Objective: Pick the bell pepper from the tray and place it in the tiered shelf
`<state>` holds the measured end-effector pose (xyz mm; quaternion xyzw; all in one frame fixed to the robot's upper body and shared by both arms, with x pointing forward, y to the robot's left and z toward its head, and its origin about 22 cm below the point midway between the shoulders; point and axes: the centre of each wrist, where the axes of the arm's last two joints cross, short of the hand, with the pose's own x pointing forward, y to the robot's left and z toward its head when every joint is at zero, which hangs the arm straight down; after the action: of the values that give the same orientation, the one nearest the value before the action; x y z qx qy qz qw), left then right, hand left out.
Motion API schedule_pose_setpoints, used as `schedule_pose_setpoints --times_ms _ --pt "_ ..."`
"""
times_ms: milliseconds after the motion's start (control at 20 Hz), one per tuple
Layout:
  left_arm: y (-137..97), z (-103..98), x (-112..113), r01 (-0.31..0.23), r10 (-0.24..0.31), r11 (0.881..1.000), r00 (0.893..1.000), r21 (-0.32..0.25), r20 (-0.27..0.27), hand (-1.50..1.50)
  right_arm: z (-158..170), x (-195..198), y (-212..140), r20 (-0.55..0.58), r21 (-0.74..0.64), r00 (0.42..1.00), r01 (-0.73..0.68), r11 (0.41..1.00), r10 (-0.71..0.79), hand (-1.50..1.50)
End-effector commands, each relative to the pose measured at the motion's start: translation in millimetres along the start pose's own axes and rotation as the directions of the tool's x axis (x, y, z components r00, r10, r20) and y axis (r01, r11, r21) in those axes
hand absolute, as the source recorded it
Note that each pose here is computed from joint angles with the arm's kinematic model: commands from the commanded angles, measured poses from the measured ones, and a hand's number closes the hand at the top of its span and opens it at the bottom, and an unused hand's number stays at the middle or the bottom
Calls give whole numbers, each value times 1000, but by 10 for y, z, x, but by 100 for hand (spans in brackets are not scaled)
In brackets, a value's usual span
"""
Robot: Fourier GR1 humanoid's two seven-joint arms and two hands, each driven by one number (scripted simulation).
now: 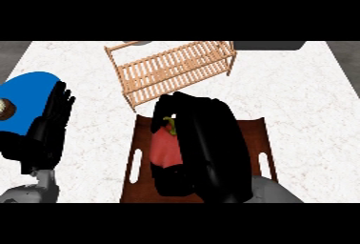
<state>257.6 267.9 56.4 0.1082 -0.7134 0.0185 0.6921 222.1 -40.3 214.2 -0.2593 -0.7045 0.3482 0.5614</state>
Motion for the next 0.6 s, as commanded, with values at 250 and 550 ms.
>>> schedule_pose_setpoints --times_ms 250,550 --pt "11 16 -103 17 -17 1000 1000 3 15 0 -440 68 -237 -92 -115 996 -16 993 5 150" --pt "26 3 -114 -3 3 1000 1000 -12 18 0 -878 -267 -265 -123 -174 991 22 985 -44 150"
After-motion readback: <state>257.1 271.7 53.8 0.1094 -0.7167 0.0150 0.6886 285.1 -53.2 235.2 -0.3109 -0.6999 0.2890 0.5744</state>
